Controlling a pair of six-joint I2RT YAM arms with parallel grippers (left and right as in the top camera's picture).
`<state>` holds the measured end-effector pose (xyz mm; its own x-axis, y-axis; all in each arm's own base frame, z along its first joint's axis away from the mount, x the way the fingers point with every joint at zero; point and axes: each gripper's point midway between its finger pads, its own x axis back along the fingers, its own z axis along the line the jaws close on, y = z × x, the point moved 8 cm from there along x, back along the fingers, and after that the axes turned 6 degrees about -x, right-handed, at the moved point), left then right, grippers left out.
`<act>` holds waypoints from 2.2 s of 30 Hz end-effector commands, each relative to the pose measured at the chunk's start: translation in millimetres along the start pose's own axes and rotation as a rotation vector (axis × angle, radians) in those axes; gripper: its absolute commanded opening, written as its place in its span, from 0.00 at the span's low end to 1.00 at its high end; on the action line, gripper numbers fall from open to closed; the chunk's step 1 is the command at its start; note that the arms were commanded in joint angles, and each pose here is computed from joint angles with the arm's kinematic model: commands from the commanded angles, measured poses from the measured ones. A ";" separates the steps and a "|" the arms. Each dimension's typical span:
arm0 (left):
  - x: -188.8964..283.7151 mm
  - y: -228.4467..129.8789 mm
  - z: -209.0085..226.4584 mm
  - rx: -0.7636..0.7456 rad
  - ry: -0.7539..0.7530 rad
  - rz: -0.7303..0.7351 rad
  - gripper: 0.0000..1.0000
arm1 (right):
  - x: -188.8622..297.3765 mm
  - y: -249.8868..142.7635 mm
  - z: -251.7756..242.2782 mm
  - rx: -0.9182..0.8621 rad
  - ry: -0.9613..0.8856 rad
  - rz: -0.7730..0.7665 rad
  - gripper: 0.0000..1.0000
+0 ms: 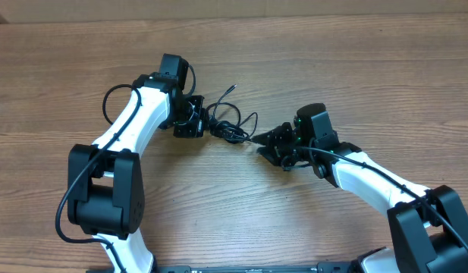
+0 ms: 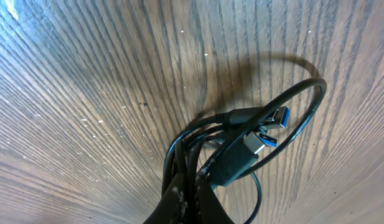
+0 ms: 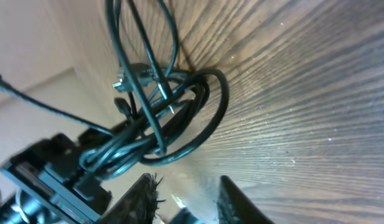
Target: Untangle cables
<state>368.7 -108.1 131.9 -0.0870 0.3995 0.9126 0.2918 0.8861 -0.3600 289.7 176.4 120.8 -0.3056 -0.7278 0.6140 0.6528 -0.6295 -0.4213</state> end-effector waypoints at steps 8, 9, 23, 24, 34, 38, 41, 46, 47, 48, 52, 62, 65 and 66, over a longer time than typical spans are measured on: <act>9.6 -5.2 -2.3 -0.044 -0.023 0.009 0.04 | -12.9 -18.3 2.9 0.024 0.005 -0.021 0.29; 9.5 -5.7 -1.4 -0.042 -0.018 0.013 0.04 | -14.6 -20.5 2.4 0.031 0.002 -0.027 0.31; 10.6 -15.8 13.2 0.000 0.064 0.121 0.04 | -27.9 -35.3 12.7 0.119 0.078 -0.213 0.38; 10.7 -16.6 13.4 0.000 0.064 0.129 0.04 | -28.0 -35.0 12.8 0.117 0.080 -0.224 0.38; 10.8 -17.7 13.1 0.001 0.062 0.141 0.04 | -31.0 -33.5 10.6 0.121 0.075 -0.264 0.37; 10.8 -17.7 13.1 0.000 0.062 0.141 0.04 | -36.7 -36.8 9.8 0.133 0.079 -0.252 0.37; 10.8 -17.6 13.1 0.001 0.062 0.141 0.04 | -38.0 -39.1 11.8 0.142 0.094 -0.245 0.37; 10.8 -17.3 13.1 0.000 0.063 0.137 0.04 | -38.1 -39.6 12.3 0.144 0.097 -0.244 0.37; 10.8 -17.3 13.1 0.000 0.063 0.137 0.04 | -38.3 -40.1 12.2 0.145 0.097 -0.243 0.37; 10.8 -17.3 13.1 0.000 0.063 0.138 0.04 | -38.7 -40.9 11.9 0.147 0.096 -0.242 0.37; 10.8 -17.3 13.1 0.000 0.063 0.137 0.04 | -39.7 -42.3 11.6 0.155 0.100 -0.275 0.37; 10.8 -17.3 13.1 0.000 0.062 0.137 0.04 | -39.5 -41.5 14.7 0.162 0.122 -0.310 0.37; 10.8 -17.3 12.9 0.000 0.062 0.137 0.04 | -39.5 -41.0 14.7 0.161 0.123 -0.314 0.38; 10.8 -17.3 12.9 0.000 0.062 0.137 0.04 | -39.4 -40.7 14.8 0.161 0.123 -0.317 0.38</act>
<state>349.8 -114.1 134.3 0.0337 0.4806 0.8763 0.2635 0.8415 -0.4717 282.8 234.5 124.4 -0.5619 -0.5569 0.6117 0.6255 -0.7699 -0.1263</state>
